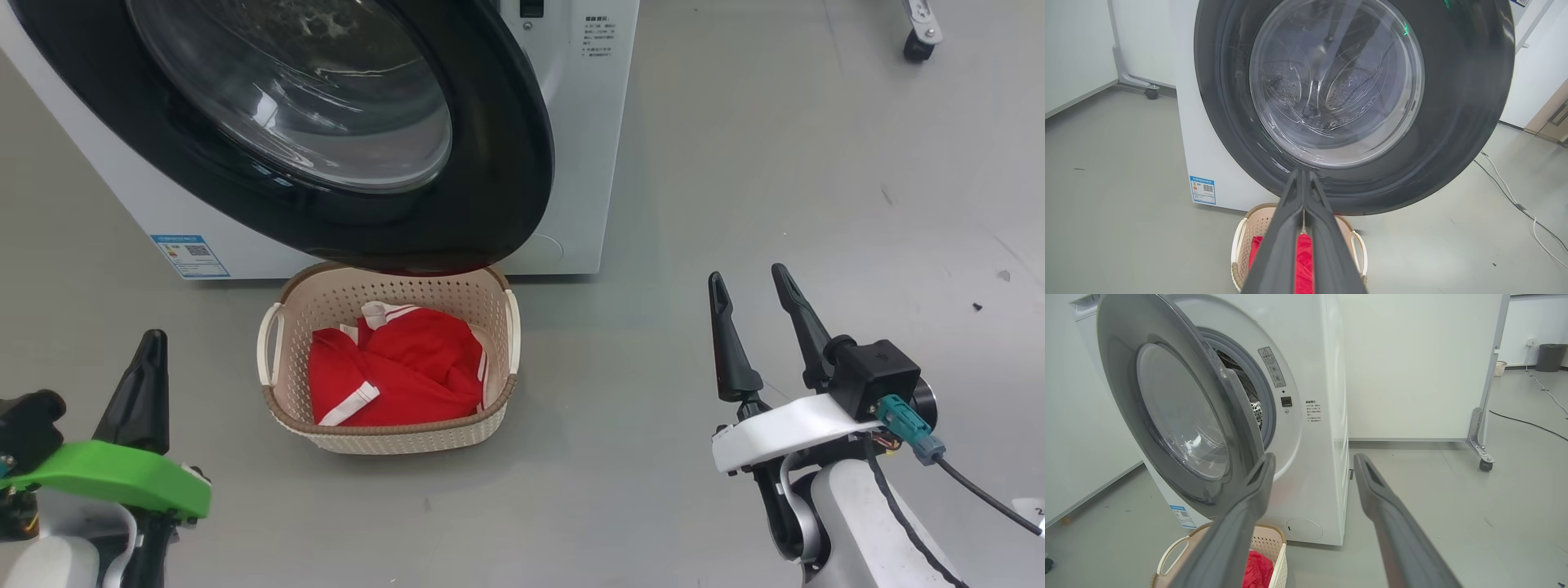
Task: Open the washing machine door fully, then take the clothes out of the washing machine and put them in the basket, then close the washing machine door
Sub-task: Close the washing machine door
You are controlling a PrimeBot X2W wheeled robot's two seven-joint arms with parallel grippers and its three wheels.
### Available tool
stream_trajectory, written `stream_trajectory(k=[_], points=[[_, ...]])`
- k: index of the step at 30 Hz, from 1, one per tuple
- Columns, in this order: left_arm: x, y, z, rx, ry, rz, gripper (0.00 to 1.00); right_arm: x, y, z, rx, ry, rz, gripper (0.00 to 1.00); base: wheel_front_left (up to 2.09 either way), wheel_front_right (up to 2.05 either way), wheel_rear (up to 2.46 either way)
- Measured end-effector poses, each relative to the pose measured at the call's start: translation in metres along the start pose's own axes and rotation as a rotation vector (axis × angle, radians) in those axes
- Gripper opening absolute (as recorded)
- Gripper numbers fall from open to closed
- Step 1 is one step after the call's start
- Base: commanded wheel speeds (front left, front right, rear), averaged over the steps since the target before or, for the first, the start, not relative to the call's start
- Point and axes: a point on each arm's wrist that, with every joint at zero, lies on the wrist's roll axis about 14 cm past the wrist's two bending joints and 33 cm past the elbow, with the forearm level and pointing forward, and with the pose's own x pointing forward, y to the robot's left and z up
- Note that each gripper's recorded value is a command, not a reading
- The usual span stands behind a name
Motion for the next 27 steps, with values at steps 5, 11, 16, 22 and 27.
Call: stream_trajectory(k=[5, 11, 16, 22, 27], points=[[-0.011, 0.001, 0.008, 0.016, -0.076, 0.019, 0.00, -0.001, 0.007, 0.001, 0.002, -0.003, 0.024, 1.00, 0.00, 0.00, 0.00], [-0.019, -0.003, 0.005, 0.077, -0.106, 0.019, 1.00, -0.003, 0.010, 0.000, 0.000, 0.000, 0.032, 1.00, 0.00, 0.00, 0.00], [-0.024, -0.007, -0.003, 0.100, -0.105, 0.012, 1.00, -0.003, 0.011, 0.001, 0.001, -0.002, 0.036, 1.00, 0.00, 0.00, 0.00], [-0.024, -0.009, -0.008, 0.111, -0.096, 0.011, 1.00, -0.004, 0.010, 0.001, 0.000, -0.002, 0.036, 1.00, 0.00, 0.00, 0.00], [-0.024, -0.011, -0.010, 0.107, -0.102, 0.019, 1.00, -0.008, 0.008, -0.003, -0.001, 0.010, 0.028, 1.00, 0.00, 0.00, 0.00]])
